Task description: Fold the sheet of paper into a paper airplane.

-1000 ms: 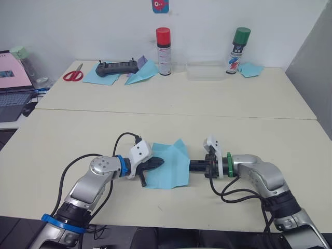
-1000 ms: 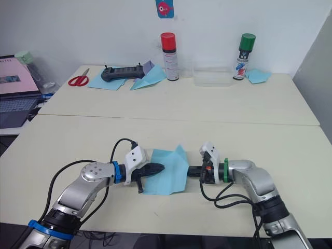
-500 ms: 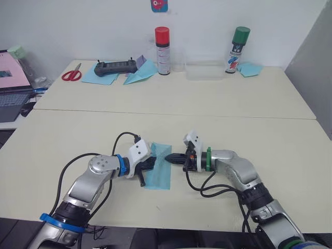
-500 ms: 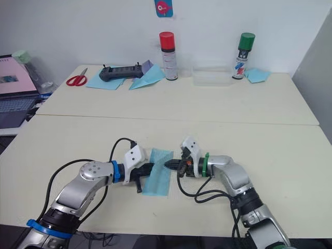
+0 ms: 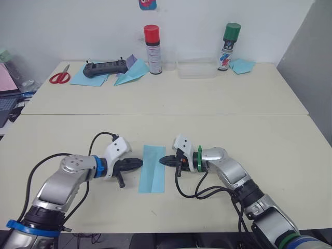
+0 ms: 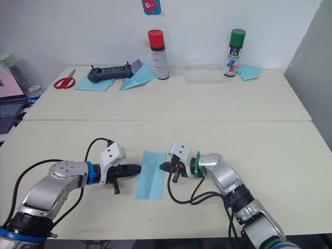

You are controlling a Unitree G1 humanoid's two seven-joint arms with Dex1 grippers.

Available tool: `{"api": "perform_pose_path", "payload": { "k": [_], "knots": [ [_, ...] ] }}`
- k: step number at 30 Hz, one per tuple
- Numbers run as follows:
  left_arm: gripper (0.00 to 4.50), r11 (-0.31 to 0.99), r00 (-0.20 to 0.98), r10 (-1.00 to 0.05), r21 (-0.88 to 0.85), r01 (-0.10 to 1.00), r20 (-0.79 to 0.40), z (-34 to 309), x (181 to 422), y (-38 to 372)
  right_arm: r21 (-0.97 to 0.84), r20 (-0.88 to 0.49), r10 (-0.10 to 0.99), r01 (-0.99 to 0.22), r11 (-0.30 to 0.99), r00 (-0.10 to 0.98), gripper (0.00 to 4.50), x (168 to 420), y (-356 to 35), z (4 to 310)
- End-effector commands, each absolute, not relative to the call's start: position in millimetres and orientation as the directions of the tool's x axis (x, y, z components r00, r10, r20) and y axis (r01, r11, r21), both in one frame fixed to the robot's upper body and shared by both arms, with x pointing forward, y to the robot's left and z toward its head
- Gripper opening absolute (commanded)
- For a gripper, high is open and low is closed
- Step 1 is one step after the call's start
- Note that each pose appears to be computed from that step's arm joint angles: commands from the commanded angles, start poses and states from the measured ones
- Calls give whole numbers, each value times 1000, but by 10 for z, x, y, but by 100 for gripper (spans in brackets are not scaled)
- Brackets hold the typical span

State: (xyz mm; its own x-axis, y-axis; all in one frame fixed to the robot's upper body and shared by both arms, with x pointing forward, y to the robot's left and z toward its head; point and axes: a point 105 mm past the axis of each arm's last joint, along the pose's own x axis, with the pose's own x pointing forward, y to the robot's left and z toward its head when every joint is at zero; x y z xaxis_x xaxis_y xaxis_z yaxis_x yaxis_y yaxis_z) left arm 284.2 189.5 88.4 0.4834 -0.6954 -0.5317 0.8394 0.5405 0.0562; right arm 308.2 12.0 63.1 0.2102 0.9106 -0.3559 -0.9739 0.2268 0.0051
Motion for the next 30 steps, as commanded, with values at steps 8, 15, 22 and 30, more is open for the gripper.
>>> {"api": "perform_pose_path", "payload": {
  "k": [8, 15, 22, 30],
  "knots": [
    [0, 473, 453, -825, 26, 881, -337, 1484, 2861, 1517, -11, -442, 857, -957, 291, 265, 2, 3171, 0, 406],
    [0, 468, 419, -752, 36, 883, -508, 846, 2785, 1616, -13, -431, 854, -949, 315, 289, 2, 3196, -51, 438],
    [0, 461, 418, -720, 68, 885, -554, 533, 2774, 1677, 17, -329, 888, -938, 345, 321, 2, 3234, 0, 576],
    [0, 448, 415, -708, 92, 889, -572, 482, 2768, 1743, -108, -431, 771, -875, 473, 470, 2, 3549, -156, 363]
  ]
}}
